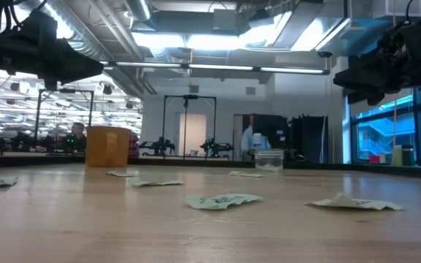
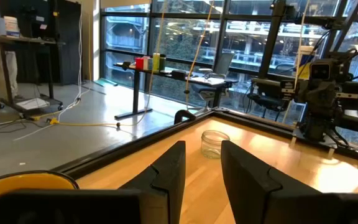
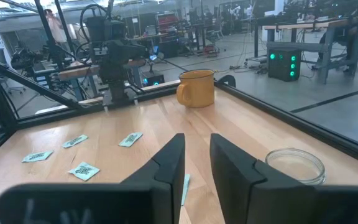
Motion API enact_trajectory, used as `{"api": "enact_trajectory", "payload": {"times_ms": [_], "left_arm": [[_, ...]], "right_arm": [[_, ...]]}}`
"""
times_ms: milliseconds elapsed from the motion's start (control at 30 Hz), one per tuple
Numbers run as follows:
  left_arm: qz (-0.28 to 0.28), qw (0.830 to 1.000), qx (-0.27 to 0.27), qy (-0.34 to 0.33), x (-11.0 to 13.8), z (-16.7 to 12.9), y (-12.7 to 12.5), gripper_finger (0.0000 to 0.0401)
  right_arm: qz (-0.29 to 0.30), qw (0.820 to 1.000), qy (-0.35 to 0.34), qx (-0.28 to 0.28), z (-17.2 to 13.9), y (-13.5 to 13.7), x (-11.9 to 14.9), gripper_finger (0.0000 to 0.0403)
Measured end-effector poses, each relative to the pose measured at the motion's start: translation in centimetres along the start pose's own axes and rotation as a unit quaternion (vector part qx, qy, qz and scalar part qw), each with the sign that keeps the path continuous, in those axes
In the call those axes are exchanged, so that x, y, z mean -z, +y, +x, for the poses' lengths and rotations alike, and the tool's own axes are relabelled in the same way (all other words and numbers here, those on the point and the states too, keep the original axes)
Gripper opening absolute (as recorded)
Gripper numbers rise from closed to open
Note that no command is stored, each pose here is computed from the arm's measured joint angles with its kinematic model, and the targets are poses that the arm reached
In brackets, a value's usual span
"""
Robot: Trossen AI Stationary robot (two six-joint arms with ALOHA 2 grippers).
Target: Pick and place Stevia / Truvia into bins
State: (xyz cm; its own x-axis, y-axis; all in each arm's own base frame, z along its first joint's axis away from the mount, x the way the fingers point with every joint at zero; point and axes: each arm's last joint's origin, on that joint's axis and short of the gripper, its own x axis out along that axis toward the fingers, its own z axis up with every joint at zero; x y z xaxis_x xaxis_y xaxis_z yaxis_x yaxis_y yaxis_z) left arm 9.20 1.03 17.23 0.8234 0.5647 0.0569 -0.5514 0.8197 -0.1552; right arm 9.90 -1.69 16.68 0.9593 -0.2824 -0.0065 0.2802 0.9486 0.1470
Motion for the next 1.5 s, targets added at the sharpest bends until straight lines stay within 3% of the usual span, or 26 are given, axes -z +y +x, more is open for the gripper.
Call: {"api": "enact_trajectory", "payload": {"times_ms": [1200, 1367, 1500], "left_arm": [[-0.001, 1.0, 0.0, -0.001, 0.0, 0.0, 0.0, 0.0098], [-0.002, 1.0, 0.0, -0.002, 0.0, 0.0, 0.0, 0.0098], [-0.002, 1.0, 0.001, -0.002, 0.0, 0.0, 0.0, 0.0098]], "right_arm": [[0.041, 0.999, -0.008, -0.001, 0.0, 0.0, -0.2, 0.0079], [-0.016, 0.999, -0.033, -0.005, -0.3, 0.3, -2.4, 0.0079], [-0.075, 0.996, -0.044, -0.004, -0.4, 0.9, -6.1, 0.0079]]}}
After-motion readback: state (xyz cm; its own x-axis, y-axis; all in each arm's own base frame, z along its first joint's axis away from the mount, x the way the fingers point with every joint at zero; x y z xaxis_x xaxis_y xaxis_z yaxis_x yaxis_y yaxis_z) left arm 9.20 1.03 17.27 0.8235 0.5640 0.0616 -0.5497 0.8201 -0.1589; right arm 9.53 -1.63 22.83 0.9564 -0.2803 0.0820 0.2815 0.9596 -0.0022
